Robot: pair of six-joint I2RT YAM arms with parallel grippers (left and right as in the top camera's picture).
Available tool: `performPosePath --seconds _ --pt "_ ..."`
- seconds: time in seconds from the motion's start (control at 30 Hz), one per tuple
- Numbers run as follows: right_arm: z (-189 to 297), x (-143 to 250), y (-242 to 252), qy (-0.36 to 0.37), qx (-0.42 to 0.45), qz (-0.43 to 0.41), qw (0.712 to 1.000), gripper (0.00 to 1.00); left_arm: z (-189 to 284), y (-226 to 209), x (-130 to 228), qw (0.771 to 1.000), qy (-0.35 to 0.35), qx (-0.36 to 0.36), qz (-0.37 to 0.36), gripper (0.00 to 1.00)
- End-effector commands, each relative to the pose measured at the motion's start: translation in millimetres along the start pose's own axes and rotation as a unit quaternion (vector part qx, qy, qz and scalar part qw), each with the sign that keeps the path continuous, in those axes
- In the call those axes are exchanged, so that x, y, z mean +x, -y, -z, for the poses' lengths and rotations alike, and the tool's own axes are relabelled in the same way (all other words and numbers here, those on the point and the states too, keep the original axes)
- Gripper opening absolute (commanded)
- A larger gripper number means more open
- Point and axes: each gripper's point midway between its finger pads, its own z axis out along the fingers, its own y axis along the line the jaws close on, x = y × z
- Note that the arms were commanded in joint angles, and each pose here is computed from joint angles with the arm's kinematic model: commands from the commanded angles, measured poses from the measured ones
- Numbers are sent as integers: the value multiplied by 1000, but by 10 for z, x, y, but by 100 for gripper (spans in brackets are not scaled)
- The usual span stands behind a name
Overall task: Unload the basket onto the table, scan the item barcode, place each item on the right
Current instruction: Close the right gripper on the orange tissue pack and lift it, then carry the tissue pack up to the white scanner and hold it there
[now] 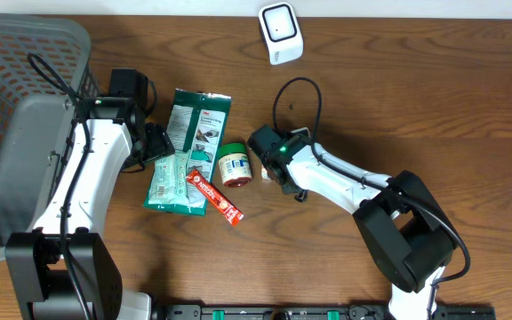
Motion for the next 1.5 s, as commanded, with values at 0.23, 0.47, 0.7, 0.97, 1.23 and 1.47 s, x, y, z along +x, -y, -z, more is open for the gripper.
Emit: performPosePath --seconds 0.23,0.47,0.7,0.97,1.23,1.47 --pt "-81 169 84 -12 17 30 999 2 93 -20 -57 1000 16 3 4 93" --pt "225 38 167 -14 16 74 997 1 93 -20 -57 1000 16 3 4 93" --pt "979 -253 262 -21 -75 71 994 1 93 -20 -57 1000 16 3 4 93" --pt "1971 -884 360 31 -304 14 952 1 93 -20 -57 1000 16 3 4 93" --pt "2501 -1458 824 111 -422 -66 898 1 93 -20 -57 1000 16 3 4 93" --pt "2709 -1996 980 161 -500 -122 842 1 93 -20 -57 1000 16 3 4 93"
